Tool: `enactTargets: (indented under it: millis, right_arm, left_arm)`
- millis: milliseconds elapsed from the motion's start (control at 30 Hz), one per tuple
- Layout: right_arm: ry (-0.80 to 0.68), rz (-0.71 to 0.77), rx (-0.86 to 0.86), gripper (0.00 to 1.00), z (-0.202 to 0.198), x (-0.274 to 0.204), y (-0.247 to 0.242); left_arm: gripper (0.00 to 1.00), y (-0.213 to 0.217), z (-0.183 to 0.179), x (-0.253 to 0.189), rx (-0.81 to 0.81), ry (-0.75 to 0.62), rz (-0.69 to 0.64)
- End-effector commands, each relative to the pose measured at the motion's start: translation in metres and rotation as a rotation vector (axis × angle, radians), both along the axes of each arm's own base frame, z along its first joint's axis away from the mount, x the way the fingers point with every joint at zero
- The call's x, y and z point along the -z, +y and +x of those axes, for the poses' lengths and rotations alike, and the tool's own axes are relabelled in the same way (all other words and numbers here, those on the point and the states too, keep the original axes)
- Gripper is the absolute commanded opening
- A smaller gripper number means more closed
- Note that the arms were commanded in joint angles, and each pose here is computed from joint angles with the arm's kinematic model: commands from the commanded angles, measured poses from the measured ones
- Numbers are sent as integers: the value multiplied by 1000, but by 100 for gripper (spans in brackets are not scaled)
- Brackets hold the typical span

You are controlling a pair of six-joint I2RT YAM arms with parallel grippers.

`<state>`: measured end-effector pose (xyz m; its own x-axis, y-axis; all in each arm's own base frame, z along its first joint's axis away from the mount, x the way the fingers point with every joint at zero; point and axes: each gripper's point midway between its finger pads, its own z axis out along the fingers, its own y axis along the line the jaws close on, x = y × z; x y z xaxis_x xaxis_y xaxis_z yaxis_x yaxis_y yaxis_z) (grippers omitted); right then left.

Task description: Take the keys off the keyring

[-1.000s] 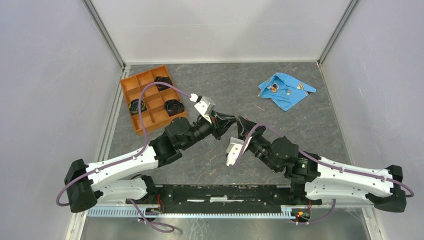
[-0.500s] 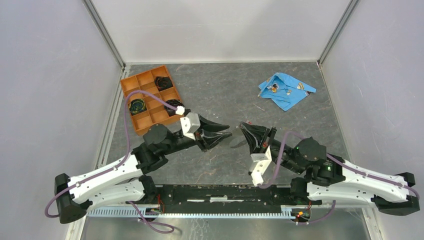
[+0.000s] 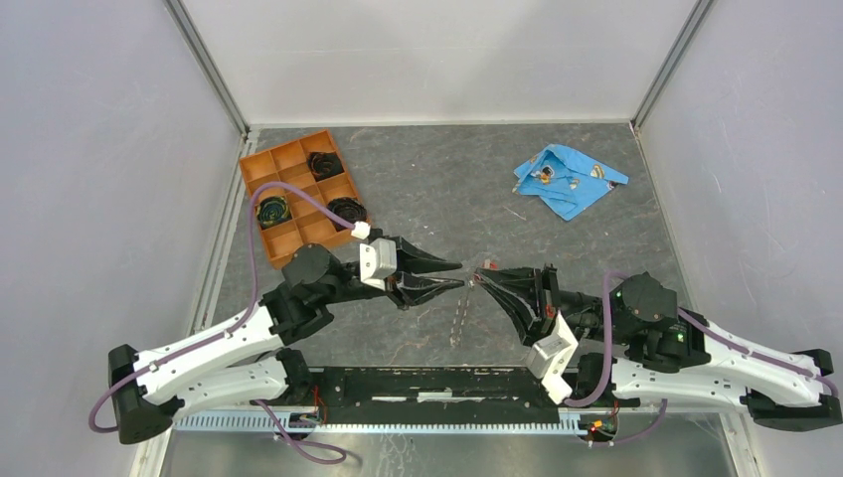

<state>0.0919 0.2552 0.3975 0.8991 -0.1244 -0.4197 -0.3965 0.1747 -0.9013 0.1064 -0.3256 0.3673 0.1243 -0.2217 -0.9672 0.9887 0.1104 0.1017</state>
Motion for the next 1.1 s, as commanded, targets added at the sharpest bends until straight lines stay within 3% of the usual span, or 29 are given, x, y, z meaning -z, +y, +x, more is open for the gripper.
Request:
enactTargets:
  millis: [0, 1067]
  right_arm:
    - [-36, 73, -72, 1, -15, -29, -4]
    - [-24, 35, -100, 1, -18, -20, 6]
  left_arm:
    - [37, 2, -13, -32, 64, -85, -72]
    - [31, -3, -35, -38, 203, -122, -59]
